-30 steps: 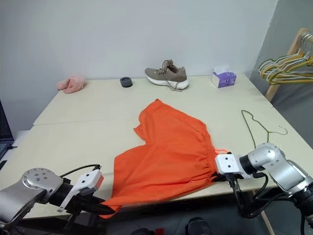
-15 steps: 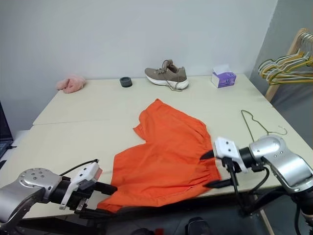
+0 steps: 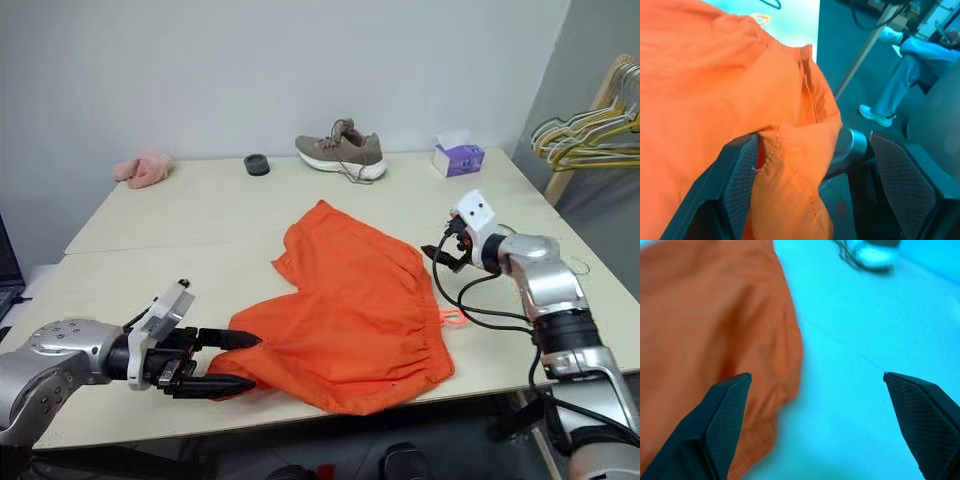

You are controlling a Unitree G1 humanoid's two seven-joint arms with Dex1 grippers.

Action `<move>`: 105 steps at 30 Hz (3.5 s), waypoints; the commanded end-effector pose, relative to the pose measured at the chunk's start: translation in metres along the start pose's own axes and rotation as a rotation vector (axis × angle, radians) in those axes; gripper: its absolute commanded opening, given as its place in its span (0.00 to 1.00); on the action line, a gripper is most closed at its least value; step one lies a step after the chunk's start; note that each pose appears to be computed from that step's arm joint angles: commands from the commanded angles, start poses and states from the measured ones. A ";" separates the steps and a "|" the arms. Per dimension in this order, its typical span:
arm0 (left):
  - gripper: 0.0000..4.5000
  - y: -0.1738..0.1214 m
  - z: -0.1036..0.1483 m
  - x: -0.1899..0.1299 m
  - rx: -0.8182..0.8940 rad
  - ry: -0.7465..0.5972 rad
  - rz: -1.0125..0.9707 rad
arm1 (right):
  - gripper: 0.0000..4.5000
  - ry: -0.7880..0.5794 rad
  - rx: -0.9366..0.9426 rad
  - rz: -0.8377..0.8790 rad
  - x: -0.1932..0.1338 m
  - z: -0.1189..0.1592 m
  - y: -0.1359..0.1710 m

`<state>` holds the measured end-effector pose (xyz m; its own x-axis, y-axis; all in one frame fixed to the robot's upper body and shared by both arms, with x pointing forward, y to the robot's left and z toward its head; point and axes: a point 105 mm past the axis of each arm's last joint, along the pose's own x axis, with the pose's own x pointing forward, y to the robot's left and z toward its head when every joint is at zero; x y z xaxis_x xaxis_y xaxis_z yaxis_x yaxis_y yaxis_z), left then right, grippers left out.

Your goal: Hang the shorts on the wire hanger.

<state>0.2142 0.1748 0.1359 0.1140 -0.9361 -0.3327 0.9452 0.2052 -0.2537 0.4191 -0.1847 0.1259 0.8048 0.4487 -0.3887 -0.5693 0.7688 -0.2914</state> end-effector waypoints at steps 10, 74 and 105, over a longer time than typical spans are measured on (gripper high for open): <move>0.83 -0.001 0.026 -0.008 0.085 -0.059 0.030 | 1.00 0.068 0.070 0.099 0.027 -0.017 0.019; 1.00 0.022 0.007 0.005 0.182 -0.019 0.233 | 0.78 0.077 0.278 0.192 0.049 -0.015 0.065; 1.00 0.028 0.023 0.019 0.243 -0.046 0.314 | 0.59 -0.070 -0.422 0.140 0.023 0.039 0.069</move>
<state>0.2514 0.1639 0.1320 0.4285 -0.8396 -0.3339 0.8976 0.4378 0.0511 0.4065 -0.1042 0.1115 0.7169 0.5431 -0.4371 -0.6810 0.4114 -0.6057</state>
